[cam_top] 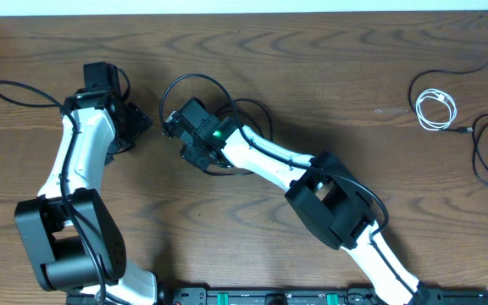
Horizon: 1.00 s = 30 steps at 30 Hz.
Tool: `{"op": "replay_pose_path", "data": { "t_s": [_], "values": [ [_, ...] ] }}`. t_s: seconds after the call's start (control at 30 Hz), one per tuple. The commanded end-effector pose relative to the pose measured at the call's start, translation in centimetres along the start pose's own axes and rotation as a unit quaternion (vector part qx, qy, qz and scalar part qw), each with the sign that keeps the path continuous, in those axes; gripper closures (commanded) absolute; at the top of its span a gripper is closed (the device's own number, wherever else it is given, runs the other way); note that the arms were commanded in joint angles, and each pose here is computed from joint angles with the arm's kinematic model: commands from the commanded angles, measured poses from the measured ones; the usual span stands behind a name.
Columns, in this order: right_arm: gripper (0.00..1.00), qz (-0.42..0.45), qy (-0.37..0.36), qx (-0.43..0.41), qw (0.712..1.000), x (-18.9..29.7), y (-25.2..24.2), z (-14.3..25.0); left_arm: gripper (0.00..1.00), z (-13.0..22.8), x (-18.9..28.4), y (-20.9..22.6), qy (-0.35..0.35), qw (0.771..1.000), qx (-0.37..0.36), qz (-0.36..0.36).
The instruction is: Untangle cables
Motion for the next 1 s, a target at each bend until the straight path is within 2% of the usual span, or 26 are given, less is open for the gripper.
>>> {"op": "replay_pose_path", "data": {
  "t_s": [0.0, 0.1, 0.17, 0.23, 0.37, 0.47, 0.6, 0.7, 0.73, 0.97],
  "values": [
    [0.7, 0.011, 0.008, -0.003, 1.0, -0.4, -0.7, 0.5, 0.08, 0.3, -0.4, 0.3, 0.008, 1.0, 0.0, -0.006],
    [0.79, 0.011, 0.016, -0.006, 1.0, -0.9, -1.0, 1.0, 0.08, 0.3, -0.4, 0.3, 0.008, 1.0, 0.0, -0.006],
    [0.91, 0.011, 0.016, -0.007, 1.0, -1.0, -1.1, 1.0, 0.08, 0.3, -0.4, 0.3, 0.008, 1.0, 0.0, -0.006],
    [0.99, 0.013, 0.013, -0.009, 1.0, -0.9, -1.4, 0.9, 0.08, 0.3, -0.4, 0.3, 0.008, 1.0, 0.0, -0.005],
    [0.99, 0.023, 0.004, -0.016, 1.0, 0.6, -2.6, 0.1, 0.08, 0.3, -0.4, 0.3, 0.008, 1.0, 0.0, -0.005],
    [0.99, 0.087, -0.02, -0.055, 0.995, 3.0, -5.9, -1.2, 0.08, 0.3, -0.4, 0.3, 0.008, 1.0, 0.0, -0.005],
    [0.99, 0.178, -0.011, -0.077, 0.981, 5.8, -11.0, -0.6, 0.08, 0.3, -0.4, 0.3, 0.008, 1.0, 0.0, -0.005],
    [0.99, 0.211, 0.018, -0.092, 0.973, 6.8, -13.8, 1.2, 0.08, 0.3, -0.4, 0.3, 0.008, 1.0, 0.0, -0.005],
    [0.99, 0.226, 0.052, -0.101, 0.968, 7.3, -16.0, 3.2, 0.08, 0.3, -0.4, 0.3, 0.008, 1.0, 0.0, -0.005],
    [0.99, 0.268, 0.137, -0.174, 0.938, 10.4, -23.8, 10.2, 0.08, 0.3, -0.4, 0.3, 0.008, 1.0, 0.0, -0.005]
  ]
}}
Point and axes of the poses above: each gripper's point midway between its finger pads, its own x axis back along the fingers, its own y axis along the line the jaws close on, z = x × y, the point moved 1 cm from there along x, back along the fingers, and after that the axes turned 3 degrees about -x, right-handed, at the moved point
